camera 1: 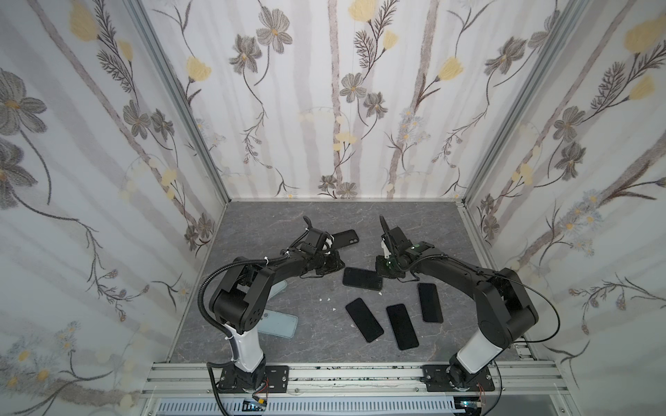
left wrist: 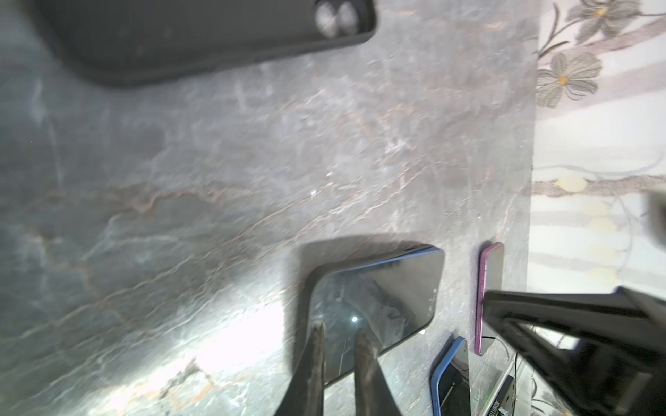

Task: Put the phone into the phone case

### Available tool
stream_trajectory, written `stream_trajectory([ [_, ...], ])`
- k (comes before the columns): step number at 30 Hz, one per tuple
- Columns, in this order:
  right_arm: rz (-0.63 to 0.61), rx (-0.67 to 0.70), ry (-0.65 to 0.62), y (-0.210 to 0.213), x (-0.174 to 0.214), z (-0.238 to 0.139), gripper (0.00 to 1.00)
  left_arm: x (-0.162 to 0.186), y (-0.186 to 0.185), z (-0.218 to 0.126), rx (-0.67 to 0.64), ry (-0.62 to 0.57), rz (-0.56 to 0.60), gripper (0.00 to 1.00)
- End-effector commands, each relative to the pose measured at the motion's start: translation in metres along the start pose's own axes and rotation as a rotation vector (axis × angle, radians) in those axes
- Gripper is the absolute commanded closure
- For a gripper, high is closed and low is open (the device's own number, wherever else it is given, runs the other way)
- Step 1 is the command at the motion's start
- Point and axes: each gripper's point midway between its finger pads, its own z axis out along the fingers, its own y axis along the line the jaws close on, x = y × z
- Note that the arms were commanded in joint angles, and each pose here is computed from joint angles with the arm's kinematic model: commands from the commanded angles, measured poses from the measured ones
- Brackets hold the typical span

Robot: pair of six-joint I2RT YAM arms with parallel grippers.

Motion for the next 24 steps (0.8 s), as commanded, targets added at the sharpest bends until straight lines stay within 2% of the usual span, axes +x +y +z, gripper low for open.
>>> stream_trajectory([
  [1, -0.031, -0.014, -0.025, 0.009, -0.010, -0.017, 0.83, -0.013, 0.000, -0.007, -0.046, -0.032, 0.051, 0.82],
  [7, -0.100, -0.016, -0.082, 0.013, -0.025, -0.035, 0.81, -0.039, -0.017, -0.022, -0.073, -0.079, 0.094, 0.76],
  [13, -0.127, 0.009, -0.264, 0.011, -0.054, -0.082, 0.78, -0.069, -0.039, -0.038, -0.056, -0.185, 0.234, 0.73],
  [19, -0.099, 0.063, -0.401, -0.002, -0.066, -0.112, 0.75, -0.065, -0.035, -0.042, -0.044, -0.235, 0.318, 0.71],
  [24, -0.076, 0.078, -0.424, -0.013, -0.064, -0.111, 0.74, -0.057, -0.028, -0.044, -0.053, -0.242, 0.333, 0.70],
])
